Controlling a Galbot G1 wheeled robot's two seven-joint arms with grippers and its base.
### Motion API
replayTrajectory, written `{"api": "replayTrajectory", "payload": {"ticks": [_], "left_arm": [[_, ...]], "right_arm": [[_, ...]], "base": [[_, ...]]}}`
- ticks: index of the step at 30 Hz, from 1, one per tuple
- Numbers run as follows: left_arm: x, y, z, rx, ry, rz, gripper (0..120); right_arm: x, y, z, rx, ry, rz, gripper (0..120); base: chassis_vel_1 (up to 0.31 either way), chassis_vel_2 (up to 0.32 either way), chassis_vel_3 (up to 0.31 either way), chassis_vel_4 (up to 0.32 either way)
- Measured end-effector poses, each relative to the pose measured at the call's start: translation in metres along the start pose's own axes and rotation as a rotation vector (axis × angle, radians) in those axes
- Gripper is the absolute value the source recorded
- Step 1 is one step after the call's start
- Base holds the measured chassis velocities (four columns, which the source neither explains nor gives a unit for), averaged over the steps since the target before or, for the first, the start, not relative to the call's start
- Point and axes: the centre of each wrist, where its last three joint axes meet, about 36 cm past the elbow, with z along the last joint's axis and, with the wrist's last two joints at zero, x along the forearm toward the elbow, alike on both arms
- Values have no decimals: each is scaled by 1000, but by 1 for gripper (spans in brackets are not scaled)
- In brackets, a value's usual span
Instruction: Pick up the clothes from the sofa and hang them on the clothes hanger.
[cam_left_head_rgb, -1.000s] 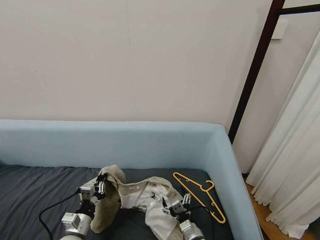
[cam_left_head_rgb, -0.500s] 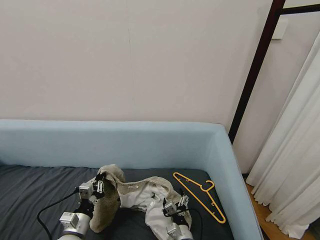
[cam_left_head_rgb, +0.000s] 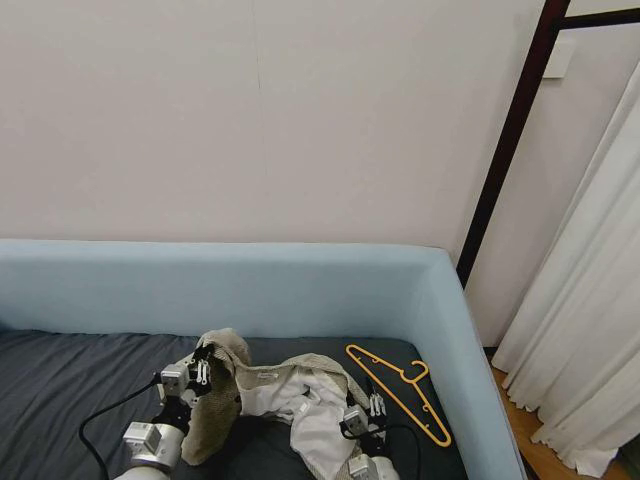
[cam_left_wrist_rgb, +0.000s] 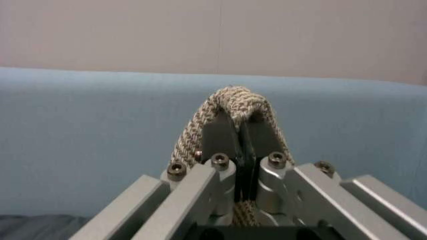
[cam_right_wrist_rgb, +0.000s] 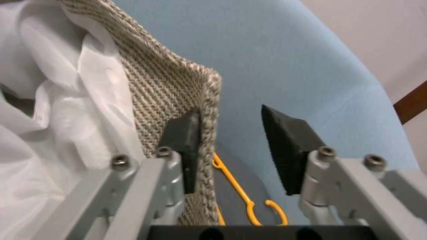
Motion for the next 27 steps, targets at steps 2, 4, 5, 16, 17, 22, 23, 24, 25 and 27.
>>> {"api": "replayTrajectory", "payload": {"ticks": [2, 4, 5, 16, 17, 22, 23, 24, 25, 27], "left_arm": [[0, 1, 0, -2, 0, 0, 0], [0, 2, -1, -4, -1, -1, 0], [0, 2, -1, -5, 0, -1, 0], [-6, 8, -20, 2, -59, -16, 0], [-10, 10, -27, -1, -80, -16, 0], [-28, 24, -69, 1, -184, -12, 0], [-33, 29, -82, 2, -209, -10, 0], [-37, 35, -94, -1, -231, -6, 0], [-37, 35, -94, -1, -231, -6, 0], [-44, 46, -115, -11, -269, -4, 0]], "right_arm": [[-7, -3, 2, -9, -4, -12, 24], [-11, -5, 3, -17, -10, -21, 19], [-14, -6, 4, -28, -16, -33, 15], [-28, -50, -19, -211, -135, -108, 0], [-30, -63, -27, -251, -165, -109, 0], [-42, -138, -74, -416, -307, -116, 0], [-44, -161, -88, -450, -353, -127, 0], [-45, -180, -100, -473, -396, -139, 0], [-45, -180, -100, -473, -396, -139, 0], [-44, -216, -127, -510, -481, -148, 0]], "base": [[0, 0, 0, 0], [0, 0, 0, 0], [0, 0, 0, 0], [0, 0, 0, 0], [0, 0, 0, 0], [0, 0, 0, 0], [0, 0, 0, 0], [0, 0, 0, 0], [0, 0, 0, 0], [0, 0, 0, 0]]}}
